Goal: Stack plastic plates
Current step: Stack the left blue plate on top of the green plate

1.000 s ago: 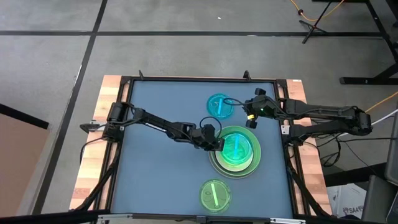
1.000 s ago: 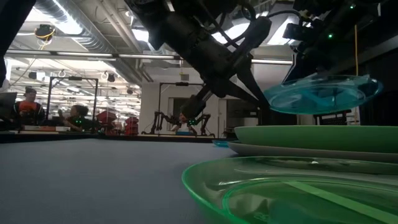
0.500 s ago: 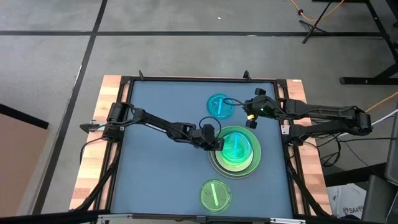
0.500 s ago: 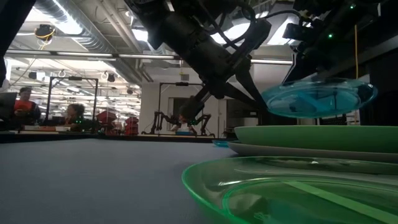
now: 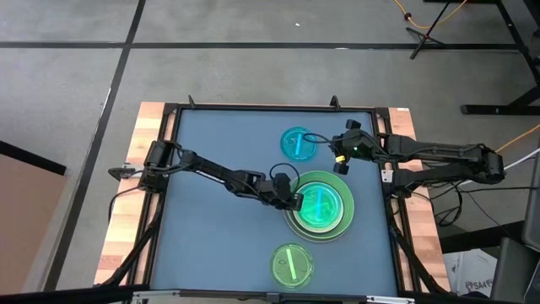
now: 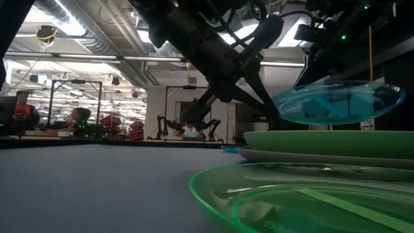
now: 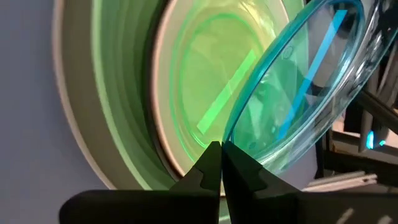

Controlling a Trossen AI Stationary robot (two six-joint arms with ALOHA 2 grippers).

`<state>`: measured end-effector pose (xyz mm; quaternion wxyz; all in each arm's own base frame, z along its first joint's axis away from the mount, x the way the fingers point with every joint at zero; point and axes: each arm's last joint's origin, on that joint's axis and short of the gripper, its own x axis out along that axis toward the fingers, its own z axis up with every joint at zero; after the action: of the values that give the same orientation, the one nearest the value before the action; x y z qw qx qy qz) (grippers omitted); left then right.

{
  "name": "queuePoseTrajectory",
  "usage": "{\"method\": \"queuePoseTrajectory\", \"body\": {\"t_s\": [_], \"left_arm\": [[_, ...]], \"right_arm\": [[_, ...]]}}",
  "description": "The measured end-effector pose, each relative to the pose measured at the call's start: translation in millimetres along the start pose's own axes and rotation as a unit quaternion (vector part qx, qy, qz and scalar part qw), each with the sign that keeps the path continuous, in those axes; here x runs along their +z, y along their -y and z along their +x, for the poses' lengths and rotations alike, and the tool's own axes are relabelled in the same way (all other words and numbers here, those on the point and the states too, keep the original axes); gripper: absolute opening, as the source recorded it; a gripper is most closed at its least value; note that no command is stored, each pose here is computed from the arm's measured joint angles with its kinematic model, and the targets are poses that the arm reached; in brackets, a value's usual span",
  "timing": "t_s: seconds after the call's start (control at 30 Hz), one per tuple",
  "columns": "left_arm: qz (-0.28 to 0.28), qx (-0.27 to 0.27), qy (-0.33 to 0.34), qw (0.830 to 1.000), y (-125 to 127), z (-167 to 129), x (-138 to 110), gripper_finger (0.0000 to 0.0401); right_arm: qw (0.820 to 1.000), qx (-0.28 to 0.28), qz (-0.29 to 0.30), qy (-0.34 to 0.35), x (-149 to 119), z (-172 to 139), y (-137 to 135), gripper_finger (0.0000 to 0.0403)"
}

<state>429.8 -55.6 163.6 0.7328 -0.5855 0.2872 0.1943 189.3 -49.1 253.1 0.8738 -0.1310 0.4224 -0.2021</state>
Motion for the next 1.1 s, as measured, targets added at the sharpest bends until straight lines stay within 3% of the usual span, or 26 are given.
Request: {"method": "queuePoseTrajectory", "body": {"t_s": [1.1], "left_arm": [[0.007, 0.013, 0.017, 1.000, -9.8, 13.8, -3.8, 0.0000]], "right_arm": [[1.000, 0.000, 0.000, 0.000, -0.1, -0.1, 0.0, 0.0056]]}}
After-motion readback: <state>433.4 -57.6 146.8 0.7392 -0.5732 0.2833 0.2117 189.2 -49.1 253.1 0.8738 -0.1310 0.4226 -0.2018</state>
